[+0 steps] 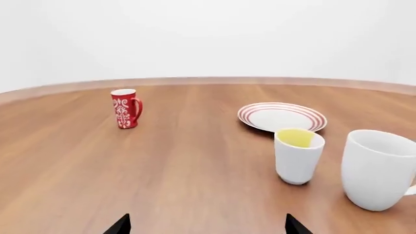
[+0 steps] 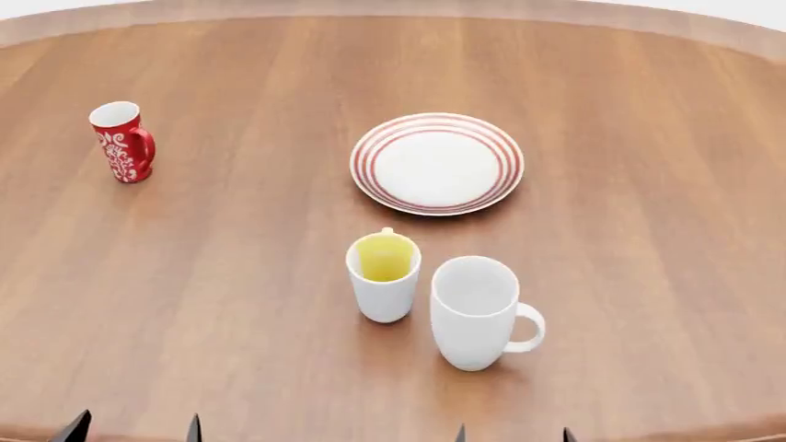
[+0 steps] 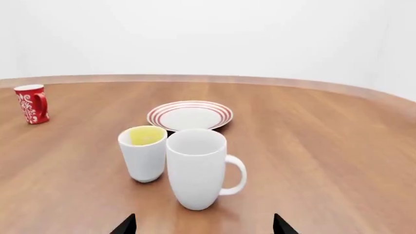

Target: Pick up the red mug and put it on the plate

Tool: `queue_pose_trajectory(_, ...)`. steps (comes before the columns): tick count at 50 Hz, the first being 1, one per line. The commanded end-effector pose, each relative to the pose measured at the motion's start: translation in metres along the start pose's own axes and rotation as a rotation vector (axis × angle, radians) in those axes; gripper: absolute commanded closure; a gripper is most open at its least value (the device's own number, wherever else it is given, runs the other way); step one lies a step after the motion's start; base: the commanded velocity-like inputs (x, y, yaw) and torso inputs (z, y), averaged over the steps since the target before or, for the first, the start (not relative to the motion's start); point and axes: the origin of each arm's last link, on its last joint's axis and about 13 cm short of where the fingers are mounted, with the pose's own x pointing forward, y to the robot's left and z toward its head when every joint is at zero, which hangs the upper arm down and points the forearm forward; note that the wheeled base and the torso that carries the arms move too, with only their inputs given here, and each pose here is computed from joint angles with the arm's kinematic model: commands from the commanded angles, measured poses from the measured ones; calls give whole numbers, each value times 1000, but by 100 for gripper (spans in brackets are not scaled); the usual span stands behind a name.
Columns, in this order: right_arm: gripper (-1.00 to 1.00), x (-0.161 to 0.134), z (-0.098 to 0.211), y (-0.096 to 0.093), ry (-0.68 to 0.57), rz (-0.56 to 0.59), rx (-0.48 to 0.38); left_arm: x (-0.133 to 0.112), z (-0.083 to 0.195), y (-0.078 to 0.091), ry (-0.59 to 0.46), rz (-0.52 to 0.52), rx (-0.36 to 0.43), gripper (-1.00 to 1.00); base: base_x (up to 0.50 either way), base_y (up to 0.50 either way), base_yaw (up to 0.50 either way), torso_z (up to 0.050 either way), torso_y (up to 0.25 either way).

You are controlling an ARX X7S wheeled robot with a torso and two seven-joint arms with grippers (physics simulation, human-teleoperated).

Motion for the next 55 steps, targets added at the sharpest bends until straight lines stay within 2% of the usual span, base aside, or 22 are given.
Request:
queue_pose_trajectory(1,-100,13,28,-3,11,19,14,11,29,4,-14,-25,25,-100,0,0,0,0,0)
queue_pose_trajectory(4,-100,20,54,-5,-7,31,18,18,50,9,-27,-34,14,-100,0,0,0,0,0)
queue_pose_trajectory(5,-100,23,68,-5,-55,10,-19,22,62,11,-41,-40,17,-100,0,0,0,0,0)
queue_pose_trajectory(8,-100,29,88,-6,-92,1,-33,28,81,13,-63,-52,32,-100,0,0,0,0,0)
queue_pose_trajectory(11,-100,37,126,-10,-129,26,-16,36,112,15,-89,-81,66,-100,0,0,0,0,0)
queue_pose_trajectory(12,-100,36,126,-10,-129,26,-16,36,112,15,-89,-81,66,-100,0,0,0,0,0)
queue_pose_trajectory(14,-100,42,152,-12,-170,6,-53,41,136,16,-133,-80,104,-100,0,0,0,0,0)
queue_pose_trajectory(19,-100,50,173,-13,-191,4,-58,44,156,18,-160,-84,110,-100,0,0,0,0,0)
queue_pose_trajectory(33,-100,58,173,-14,-189,2,-70,46,153,19,-161,-79,122,-100,0,0,0,0,0)
queue_pose_trajectory(36,-100,65,172,-18,-184,-52,-79,47,152,19,-156,-82,126,-100,0,0,0,0,0)
queue_pose_trajectory(38,-100,75,172,-27,-194,-163,-109,46,151,20,-157,-79,128,-100,0,0,0,0,0)
queue_pose_trajectory(41,-100,80,175,-34,-193,-205,-108,46,151,21,-157,-75,132,-100,0,0,0,0,0)
queue_pose_trajectory(47,-100,82,183,-43,-199,-253,-85,45,151,23,-158,-68,130,-100,0,0,0,0,0)
queue_pose_trajectory(55,-100,82,189,-44,-198,-258,-80,45,151,23,-158,-68,128,-100,0,0,0,0,0)
